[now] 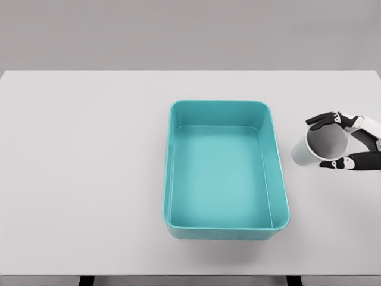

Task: Put the paper cup into the basket with your right arm

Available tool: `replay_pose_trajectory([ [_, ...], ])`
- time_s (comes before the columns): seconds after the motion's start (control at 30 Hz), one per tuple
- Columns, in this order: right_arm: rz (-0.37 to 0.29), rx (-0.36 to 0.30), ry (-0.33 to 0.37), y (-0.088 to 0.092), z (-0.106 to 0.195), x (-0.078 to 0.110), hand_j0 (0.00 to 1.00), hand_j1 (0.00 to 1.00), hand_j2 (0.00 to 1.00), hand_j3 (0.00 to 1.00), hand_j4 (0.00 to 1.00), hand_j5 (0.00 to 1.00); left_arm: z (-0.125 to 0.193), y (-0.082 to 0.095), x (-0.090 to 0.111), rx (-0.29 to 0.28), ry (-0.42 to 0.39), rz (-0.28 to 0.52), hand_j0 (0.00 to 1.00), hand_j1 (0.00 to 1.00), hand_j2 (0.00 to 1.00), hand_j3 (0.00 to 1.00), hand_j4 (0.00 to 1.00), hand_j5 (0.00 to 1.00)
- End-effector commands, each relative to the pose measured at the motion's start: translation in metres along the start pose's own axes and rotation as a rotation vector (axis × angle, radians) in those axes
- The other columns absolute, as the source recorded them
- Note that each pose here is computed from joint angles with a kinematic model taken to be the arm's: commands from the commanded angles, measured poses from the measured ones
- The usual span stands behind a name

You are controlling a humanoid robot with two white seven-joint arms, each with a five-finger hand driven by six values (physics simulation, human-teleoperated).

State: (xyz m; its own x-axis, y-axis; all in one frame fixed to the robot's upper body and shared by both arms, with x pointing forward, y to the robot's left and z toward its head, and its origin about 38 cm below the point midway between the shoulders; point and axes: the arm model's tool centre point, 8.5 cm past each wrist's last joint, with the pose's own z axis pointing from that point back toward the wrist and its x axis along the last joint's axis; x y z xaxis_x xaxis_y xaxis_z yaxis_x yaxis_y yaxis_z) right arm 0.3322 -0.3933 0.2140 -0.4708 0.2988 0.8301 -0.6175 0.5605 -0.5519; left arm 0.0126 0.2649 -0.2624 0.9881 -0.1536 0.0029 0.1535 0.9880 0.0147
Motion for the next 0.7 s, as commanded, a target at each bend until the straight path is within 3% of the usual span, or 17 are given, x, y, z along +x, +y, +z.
replay_pose_trajectory([
  [0.0,0.0,0.005,-0.011,0.004,-0.004,0.001,0.66,0.66,0.66,0.66,0.66,0.66,0.0,0.0,0.0,0.0,0.0,0.0,1.0,1.0,1.0,1.0,1.0,1.0],
  [0.23,0.022,0.023,-0.079,0.006,-0.031,0.007,0.66,0.66,0.66,0.66,0.66,0.66,0.0,0.0,0.0,0.0,0.001,0.0,1.0,1.0,1.0,1.0,1.0,1.0],
  [0.5,0.051,0.022,-0.108,0.008,-0.045,0.01,0.66,0.66,0.66,0.66,0.66,0.66,0.0,0.0,0.0,0.0,0.001,0.0,1.0,1.0,1.0,1.0,1.0,1.0],
  [0.57,0.089,0.038,-0.122,0.004,-0.054,0.015,0.66,0.66,0.66,0.66,0.66,0.66,0.0,0.0,0.0,0.0,0.0,0.0,1.0,1.0,1.0,1.0,1.0,1.0],
  [0.67,0.095,0.037,-0.145,0.003,-0.062,0.018,0.66,0.66,0.66,0.66,0.66,0.66,0.0,0.0,0.0,0.0,0.001,0.0,1.0,1.0,1.0,1.0,1.0,1.0],
])
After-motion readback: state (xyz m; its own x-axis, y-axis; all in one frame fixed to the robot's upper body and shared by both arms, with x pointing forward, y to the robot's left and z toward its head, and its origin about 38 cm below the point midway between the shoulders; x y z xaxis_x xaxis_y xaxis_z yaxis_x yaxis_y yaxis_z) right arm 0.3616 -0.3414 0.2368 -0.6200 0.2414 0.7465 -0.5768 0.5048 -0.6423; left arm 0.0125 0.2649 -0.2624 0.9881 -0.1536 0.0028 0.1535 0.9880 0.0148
